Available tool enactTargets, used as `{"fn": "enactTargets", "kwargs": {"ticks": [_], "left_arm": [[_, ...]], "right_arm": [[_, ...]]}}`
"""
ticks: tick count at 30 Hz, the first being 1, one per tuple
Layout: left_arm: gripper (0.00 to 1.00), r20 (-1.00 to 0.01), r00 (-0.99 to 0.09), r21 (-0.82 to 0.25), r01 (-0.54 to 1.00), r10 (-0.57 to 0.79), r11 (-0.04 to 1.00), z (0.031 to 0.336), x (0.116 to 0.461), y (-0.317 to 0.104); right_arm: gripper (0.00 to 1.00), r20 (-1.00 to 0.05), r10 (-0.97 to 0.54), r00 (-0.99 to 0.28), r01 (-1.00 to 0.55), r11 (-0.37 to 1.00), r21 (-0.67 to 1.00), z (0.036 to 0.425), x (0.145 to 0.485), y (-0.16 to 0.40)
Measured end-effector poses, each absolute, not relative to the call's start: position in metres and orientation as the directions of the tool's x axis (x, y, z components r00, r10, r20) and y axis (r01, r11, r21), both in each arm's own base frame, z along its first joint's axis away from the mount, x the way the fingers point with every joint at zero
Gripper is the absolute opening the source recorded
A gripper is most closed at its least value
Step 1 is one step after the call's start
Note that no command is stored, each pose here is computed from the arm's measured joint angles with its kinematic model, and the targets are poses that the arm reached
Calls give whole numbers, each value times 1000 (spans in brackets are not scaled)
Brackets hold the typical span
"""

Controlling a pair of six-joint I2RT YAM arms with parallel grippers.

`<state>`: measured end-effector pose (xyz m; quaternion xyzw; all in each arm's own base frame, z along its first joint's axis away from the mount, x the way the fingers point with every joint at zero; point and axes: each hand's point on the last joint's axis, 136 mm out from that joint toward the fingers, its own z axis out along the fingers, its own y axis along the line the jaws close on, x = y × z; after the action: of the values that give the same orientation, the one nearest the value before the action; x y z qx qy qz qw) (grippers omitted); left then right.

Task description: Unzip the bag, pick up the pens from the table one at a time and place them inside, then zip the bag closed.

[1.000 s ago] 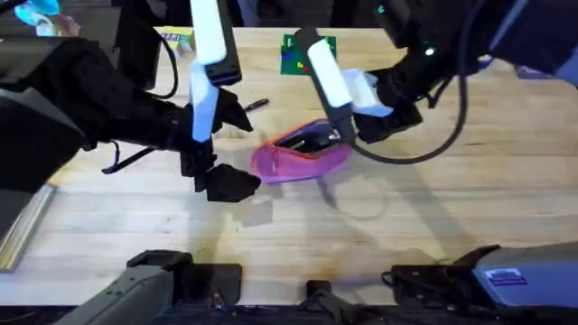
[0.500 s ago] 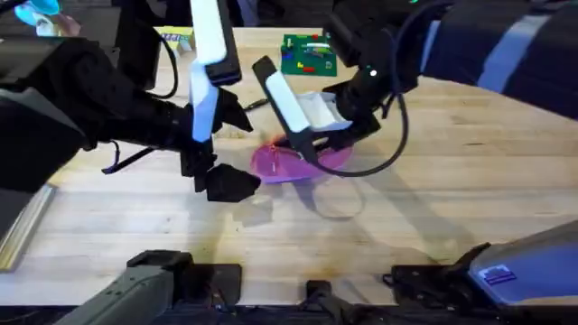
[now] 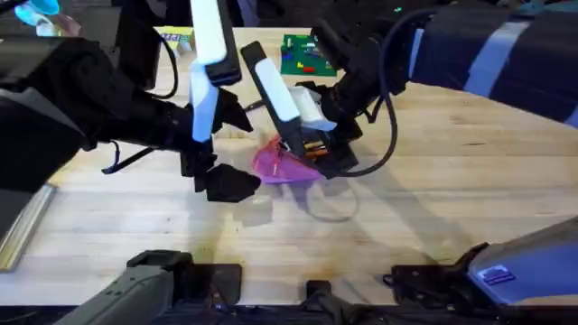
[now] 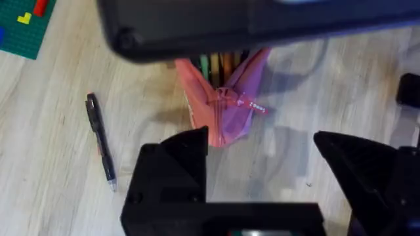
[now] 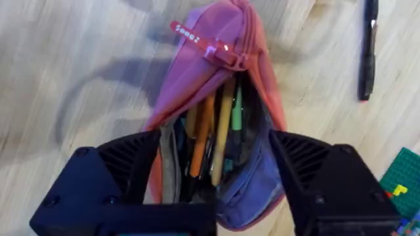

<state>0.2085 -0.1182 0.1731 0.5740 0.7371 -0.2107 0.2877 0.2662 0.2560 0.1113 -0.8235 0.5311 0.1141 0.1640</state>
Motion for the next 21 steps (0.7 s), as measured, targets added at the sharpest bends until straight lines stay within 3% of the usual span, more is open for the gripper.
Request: {"fn": "enactTargets", "kwargs": {"ticks": [9, 21], "left_arm": [[992, -666, -175, 20, 967, 725, 252, 173, 209, -118], [993, -669, -166, 33, 967, 725, 252, 174, 211, -118]], "right_arm": [[997, -366, -846, 387, -922, -362, -139, 111, 266, 256], [997, -385, -892, 237, -971, -222, -83, 129, 255, 248]]}}
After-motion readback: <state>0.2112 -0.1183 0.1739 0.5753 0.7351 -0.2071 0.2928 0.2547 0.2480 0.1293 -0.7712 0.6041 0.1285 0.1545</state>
